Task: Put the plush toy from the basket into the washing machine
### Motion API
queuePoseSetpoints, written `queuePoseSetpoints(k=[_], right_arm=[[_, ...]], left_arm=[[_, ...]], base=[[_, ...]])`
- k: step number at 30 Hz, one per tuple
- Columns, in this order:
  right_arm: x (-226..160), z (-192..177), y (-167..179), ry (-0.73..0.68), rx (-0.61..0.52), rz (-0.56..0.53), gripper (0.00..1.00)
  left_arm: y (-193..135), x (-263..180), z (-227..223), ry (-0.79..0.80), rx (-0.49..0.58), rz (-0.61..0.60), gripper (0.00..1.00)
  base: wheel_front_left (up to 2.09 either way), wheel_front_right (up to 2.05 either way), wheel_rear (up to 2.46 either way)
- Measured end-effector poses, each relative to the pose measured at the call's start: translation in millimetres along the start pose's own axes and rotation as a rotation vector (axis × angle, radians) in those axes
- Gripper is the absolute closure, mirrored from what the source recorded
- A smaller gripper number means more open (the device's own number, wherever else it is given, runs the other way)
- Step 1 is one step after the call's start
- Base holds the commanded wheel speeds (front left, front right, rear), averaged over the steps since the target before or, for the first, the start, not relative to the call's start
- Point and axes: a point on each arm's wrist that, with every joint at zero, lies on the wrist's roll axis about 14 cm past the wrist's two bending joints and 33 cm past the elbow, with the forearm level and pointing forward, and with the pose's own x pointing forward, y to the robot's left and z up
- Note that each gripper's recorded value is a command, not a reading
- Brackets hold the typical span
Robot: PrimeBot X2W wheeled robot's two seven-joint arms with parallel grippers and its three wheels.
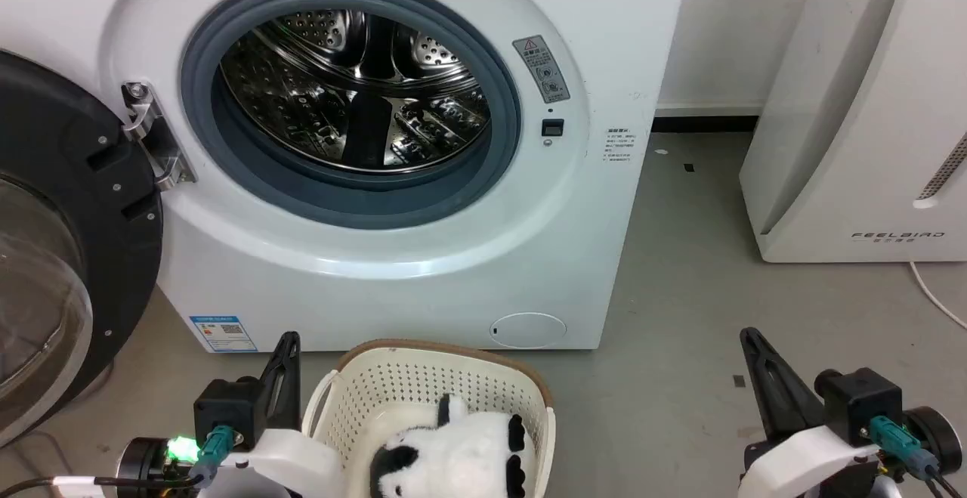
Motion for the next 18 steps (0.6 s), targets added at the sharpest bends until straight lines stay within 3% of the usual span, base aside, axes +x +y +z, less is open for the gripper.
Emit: queuePoseSetpoints(k=[18], right_arm=[[0.0,0.0,0.0,0.000,0.000,0.000,1.00]], left_arm=[[0.0,0.0,0.0,0.000,0.000,0.000,1.00]], base=[[0.00,0.00,0.00]])
